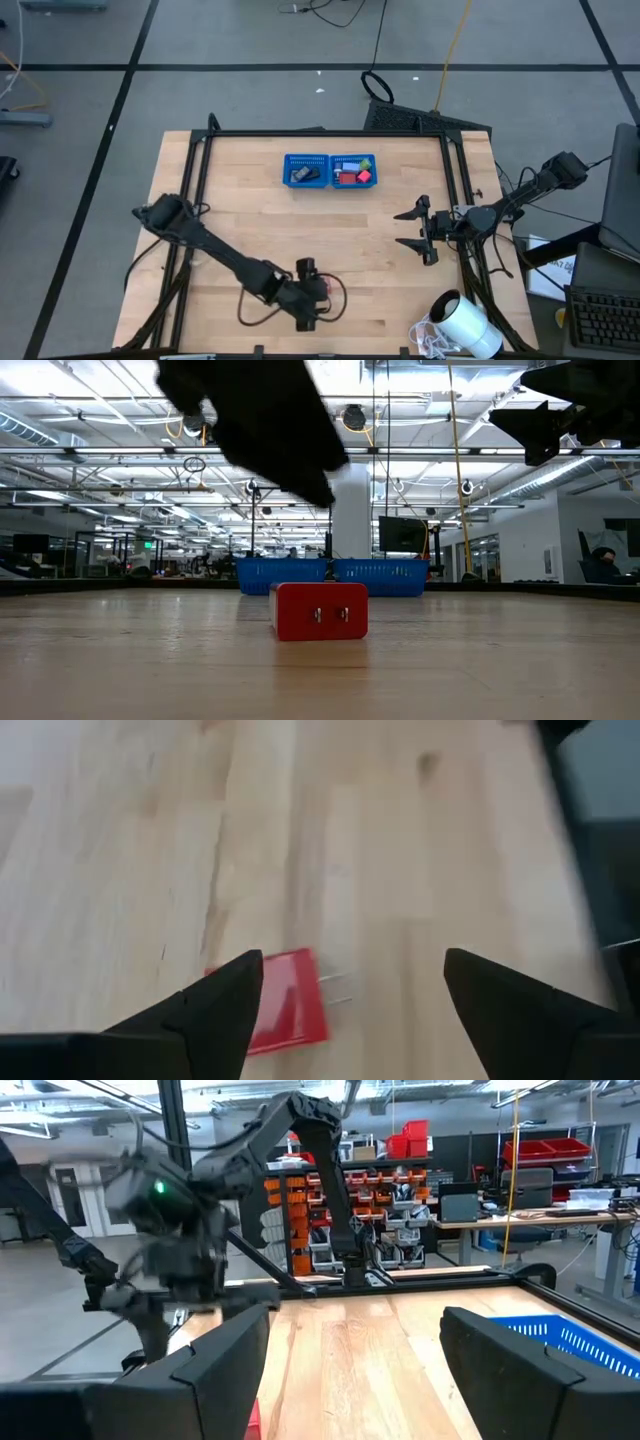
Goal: Pick & Place Office items
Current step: Put the red charger adapter into the right blue bin
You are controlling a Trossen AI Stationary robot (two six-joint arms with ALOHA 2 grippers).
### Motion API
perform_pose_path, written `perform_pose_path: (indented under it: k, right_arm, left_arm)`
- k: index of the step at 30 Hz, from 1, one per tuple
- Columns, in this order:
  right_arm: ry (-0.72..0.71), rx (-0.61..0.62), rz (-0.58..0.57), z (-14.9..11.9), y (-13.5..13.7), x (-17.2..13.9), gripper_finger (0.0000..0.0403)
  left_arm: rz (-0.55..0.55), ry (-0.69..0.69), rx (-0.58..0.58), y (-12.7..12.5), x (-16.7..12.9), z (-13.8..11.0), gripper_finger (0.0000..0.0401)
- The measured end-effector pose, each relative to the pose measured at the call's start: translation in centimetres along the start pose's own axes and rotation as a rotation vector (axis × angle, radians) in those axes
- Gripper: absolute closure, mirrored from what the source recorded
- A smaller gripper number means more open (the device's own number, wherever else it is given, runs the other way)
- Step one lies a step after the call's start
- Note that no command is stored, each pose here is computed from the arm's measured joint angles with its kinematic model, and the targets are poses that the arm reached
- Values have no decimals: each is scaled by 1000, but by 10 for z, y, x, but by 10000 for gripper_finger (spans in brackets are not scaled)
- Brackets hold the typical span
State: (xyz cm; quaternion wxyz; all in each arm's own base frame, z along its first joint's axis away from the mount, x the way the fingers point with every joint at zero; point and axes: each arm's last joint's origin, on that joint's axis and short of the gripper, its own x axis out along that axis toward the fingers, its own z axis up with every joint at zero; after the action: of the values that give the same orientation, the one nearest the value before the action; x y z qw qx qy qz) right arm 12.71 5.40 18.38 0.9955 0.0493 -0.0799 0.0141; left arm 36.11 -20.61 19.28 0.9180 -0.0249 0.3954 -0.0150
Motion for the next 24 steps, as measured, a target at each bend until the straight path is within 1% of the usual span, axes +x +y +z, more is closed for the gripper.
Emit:
perform_pose_path:
  k: [4,10,12,16,19,24]
  right_arm:
    - [1,-1,-1,0,0,0,121]
    - [1,0,-1,0,0,0,121]
    - [1,-1,-1,0,0,0,121]
    - [1,-1,-1,0,0,0,121]
    - [1,-1,-1,0,0,0,121]
    - [8,-4,-1,-1,0,0,121]
  left_arm:
    - [76,47,-17,12,20,-7,86]
    - [138,109,-72,33,31,-10,97]
    - [133,120,-114,37,35,-10,100]
    - [76,159,-166,38,43,-13,97]
    - [49,179,-155,36,46,-16,94]
    - [59,174,-139,33,46,-18,97]
